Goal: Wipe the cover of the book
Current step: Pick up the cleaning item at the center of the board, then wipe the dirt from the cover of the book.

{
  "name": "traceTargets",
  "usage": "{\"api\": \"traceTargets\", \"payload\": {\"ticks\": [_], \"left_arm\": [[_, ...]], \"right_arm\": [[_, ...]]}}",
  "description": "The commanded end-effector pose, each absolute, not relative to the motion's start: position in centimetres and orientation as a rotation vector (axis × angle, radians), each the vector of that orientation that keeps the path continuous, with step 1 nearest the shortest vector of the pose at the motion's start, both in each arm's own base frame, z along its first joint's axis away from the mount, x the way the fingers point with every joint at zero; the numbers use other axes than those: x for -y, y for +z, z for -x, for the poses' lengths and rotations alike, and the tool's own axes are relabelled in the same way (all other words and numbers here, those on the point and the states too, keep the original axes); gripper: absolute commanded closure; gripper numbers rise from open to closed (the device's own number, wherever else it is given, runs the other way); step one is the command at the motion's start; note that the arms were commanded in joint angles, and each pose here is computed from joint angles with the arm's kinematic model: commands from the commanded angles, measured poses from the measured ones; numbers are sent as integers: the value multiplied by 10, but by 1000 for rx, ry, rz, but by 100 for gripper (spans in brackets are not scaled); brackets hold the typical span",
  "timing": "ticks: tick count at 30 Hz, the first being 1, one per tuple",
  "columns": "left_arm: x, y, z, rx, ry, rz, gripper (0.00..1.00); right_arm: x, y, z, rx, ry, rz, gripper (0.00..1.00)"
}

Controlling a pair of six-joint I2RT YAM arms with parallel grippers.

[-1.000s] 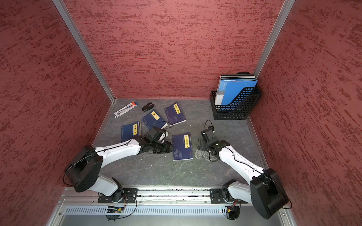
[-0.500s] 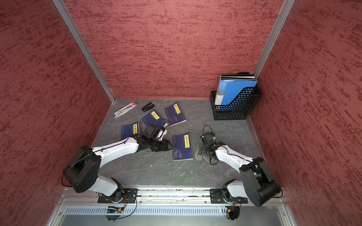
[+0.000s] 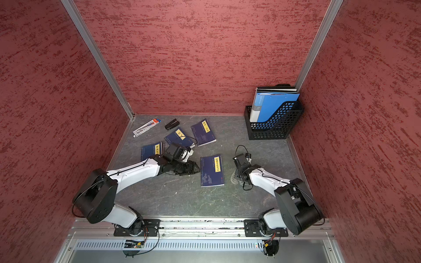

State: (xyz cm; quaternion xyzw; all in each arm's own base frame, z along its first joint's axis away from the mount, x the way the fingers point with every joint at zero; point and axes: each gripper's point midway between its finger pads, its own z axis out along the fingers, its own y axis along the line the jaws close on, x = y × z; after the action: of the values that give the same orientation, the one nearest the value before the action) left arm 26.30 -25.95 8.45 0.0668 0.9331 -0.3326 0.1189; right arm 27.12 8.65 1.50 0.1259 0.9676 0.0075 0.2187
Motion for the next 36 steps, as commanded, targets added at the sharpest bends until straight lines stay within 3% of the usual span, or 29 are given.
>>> {"api": "traceTargets", "payload": {"ticks": [1,4,6,14,20,29,36], "left_arm": [[259,97,-270,-2673,-1002,-234,35],[253,97,-271,-2675,-991,-222,35],[251,97,-270,-2675,-989,-215,35],[247,101,-273,-2672,-972,-172,35],[238,106,-275,-2669,-900,-141,31],[212,119,-271,-2644,-781,-76,18],[191,129,-269,-2590,-765,-18,6]], "right_arm": [[-91,-13,-245,-2816,56,-373,62],[-93,-4,-254,-2783,62,-361,76],[-99,14,-267,-2725,110,-339,80],[-146,102,-314,-2533,281,-124,82],[-198,132,-336,-2468,399,35,83],[-236,84,-352,-2511,498,113,85],[-235,42,-353,-2580,447,102,86]]}}
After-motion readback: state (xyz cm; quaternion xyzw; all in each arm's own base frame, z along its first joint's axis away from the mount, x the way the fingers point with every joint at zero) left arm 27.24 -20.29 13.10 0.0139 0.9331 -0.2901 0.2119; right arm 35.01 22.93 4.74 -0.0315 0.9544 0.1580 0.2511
